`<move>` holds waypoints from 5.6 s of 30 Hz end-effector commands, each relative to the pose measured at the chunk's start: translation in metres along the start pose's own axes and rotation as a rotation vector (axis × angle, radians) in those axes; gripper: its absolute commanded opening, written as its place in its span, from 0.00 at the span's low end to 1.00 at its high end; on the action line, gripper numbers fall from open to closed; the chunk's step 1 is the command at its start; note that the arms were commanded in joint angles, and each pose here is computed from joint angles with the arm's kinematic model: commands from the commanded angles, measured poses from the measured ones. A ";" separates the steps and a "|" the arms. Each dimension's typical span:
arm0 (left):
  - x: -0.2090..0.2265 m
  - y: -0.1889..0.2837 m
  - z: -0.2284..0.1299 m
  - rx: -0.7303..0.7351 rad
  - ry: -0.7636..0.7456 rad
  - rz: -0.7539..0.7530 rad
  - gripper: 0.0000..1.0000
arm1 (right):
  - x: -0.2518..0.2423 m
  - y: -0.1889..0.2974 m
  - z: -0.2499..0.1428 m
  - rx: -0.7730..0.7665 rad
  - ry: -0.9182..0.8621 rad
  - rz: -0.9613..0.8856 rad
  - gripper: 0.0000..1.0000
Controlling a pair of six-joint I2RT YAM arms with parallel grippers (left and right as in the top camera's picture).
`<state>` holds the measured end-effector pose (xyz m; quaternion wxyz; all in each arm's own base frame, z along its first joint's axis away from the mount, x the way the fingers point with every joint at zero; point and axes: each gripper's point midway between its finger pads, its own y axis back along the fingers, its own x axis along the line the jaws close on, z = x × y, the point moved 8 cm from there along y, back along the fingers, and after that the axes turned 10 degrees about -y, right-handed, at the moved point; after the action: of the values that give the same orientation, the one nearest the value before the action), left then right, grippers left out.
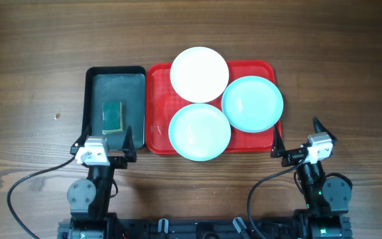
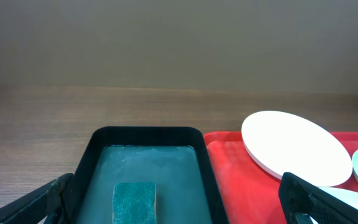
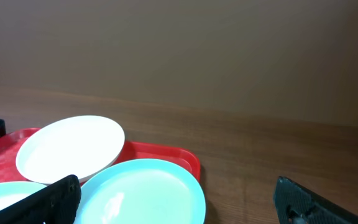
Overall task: Clean dirty plates on tray and stack at the side
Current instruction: 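Raise both arms from rest toward the trays, then move right gripper to the white plate's rim and grip it, then lower left gripper into the black tray and grasp the green sponge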
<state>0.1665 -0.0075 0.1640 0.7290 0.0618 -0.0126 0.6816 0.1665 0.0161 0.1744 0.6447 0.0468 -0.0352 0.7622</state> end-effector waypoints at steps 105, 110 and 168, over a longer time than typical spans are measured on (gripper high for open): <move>0.023 -0.157 0.129 1.168 0.238 0.015 0.61 | 0.069 -0.292 -0.077 1.164 -0.196 -0.006 0.27; 0.023 -0.157 0.129 1.168 0.238 0.015 0.62 | 0.067 -0.295 -0.095 1.183 -0.196 -0.020 0.19; 0.034 -0.156 -0.041 1.271 0.014 -0.005 0.41 | 0.067 -0.294 -0.095 1.189 -0.200 -0.019 0.05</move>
<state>0.3207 0.0114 0.1302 0.5547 0.4778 0.3788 0.5661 0.4455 0.1433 0.0963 0.5050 0.4665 0.3266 0.6486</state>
